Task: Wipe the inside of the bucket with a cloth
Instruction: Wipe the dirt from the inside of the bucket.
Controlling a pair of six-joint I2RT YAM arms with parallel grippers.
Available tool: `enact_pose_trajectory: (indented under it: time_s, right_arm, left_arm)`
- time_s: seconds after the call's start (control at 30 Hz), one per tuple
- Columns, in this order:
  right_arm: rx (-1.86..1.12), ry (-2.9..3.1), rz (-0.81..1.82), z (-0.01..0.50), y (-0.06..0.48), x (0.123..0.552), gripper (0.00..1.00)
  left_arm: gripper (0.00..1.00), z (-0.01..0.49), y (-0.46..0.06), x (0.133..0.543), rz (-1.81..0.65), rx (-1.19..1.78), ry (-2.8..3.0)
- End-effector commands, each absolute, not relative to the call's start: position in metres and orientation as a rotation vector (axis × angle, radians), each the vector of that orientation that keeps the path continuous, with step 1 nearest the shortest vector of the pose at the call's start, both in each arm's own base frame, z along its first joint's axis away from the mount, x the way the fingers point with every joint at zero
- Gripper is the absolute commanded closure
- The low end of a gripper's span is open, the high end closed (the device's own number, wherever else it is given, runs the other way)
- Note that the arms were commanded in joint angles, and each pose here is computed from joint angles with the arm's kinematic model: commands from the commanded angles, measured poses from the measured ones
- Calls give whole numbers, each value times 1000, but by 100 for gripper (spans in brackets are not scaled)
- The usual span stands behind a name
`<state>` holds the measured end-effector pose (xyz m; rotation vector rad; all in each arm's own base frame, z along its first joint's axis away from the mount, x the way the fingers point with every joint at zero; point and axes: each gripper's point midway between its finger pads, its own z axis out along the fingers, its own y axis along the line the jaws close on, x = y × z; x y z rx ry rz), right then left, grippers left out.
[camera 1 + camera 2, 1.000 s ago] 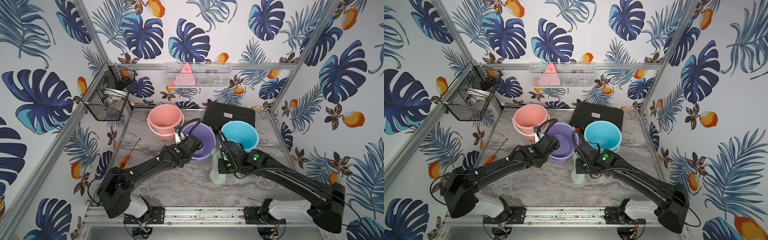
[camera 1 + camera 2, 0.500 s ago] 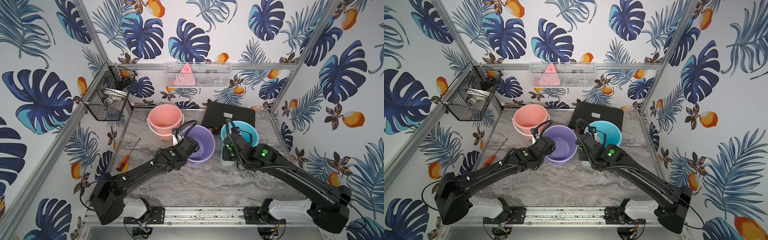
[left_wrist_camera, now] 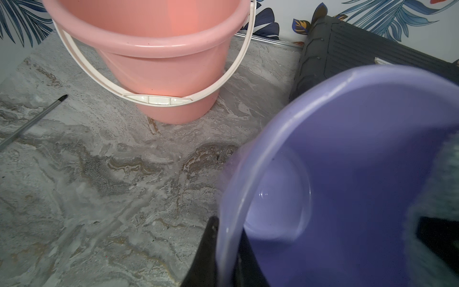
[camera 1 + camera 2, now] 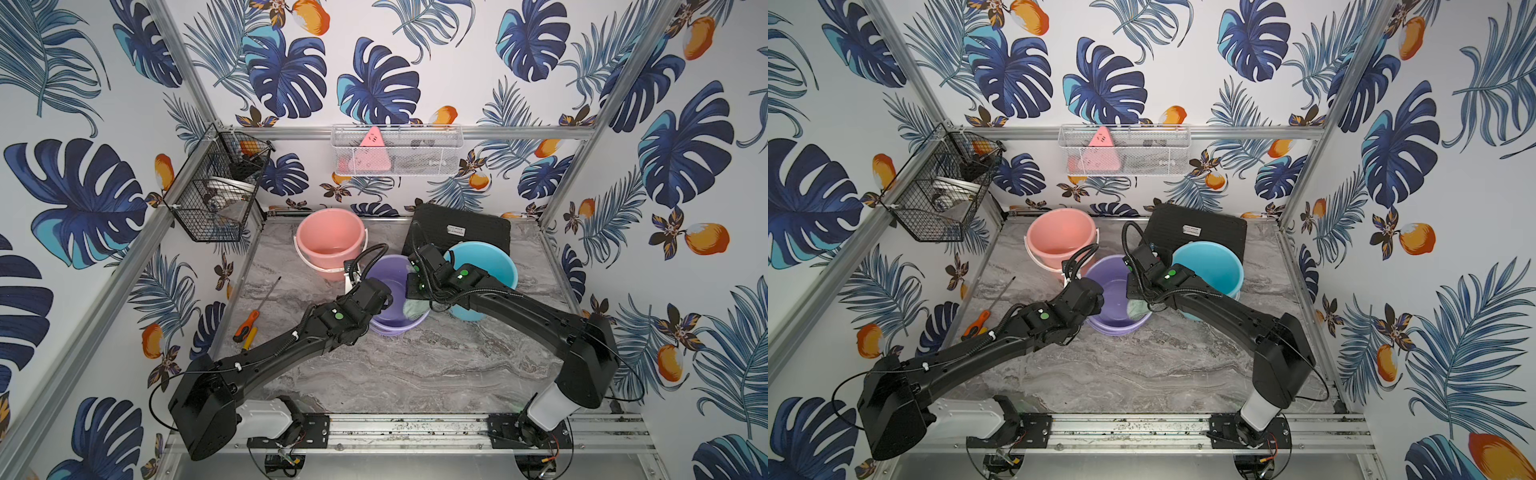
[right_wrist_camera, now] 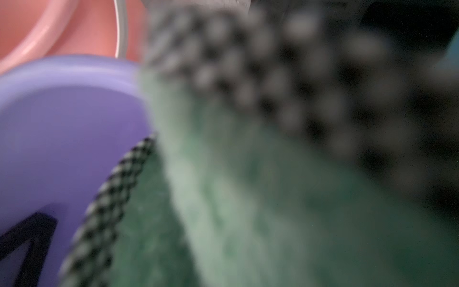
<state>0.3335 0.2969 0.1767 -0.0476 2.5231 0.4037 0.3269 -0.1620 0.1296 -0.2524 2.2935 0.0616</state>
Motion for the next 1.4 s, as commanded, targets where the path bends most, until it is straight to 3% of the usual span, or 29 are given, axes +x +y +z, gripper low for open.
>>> enact_pose_trajectory:
  time_s: [0.0, 0.27, 0.5, 0.7, 1.1, 1.37]
  right_arm:
    - [-20, 2507, 492, 178, 309, 344, 100]
    - [9, 2432, 508, 189, 299, 378, 100]
    - [-170, 2396, 718, 208, 352, 388, 100]
    - [-239, 2434, 724, 202, 378, 389, 100]
    - [-169, 2488, 407, 195, 326, 387, 100]
    - [-150, 2530, 274, 200, 285, 356, 100]
  left_arm:
    - [100, 116, -165, 315, 40, -201, 2368]
    - [100, 118, -163, 309, 20, -192, 2376]
    - [100, 118, -165, 303, 0, -175, 2399]
    - [100, 118, -165, 300, -21, -184, 2400]
    - [100, 120, -154, 298, 33, -212, 2379]
    - [100, 123, -143, 301, 117, -241, 2355]
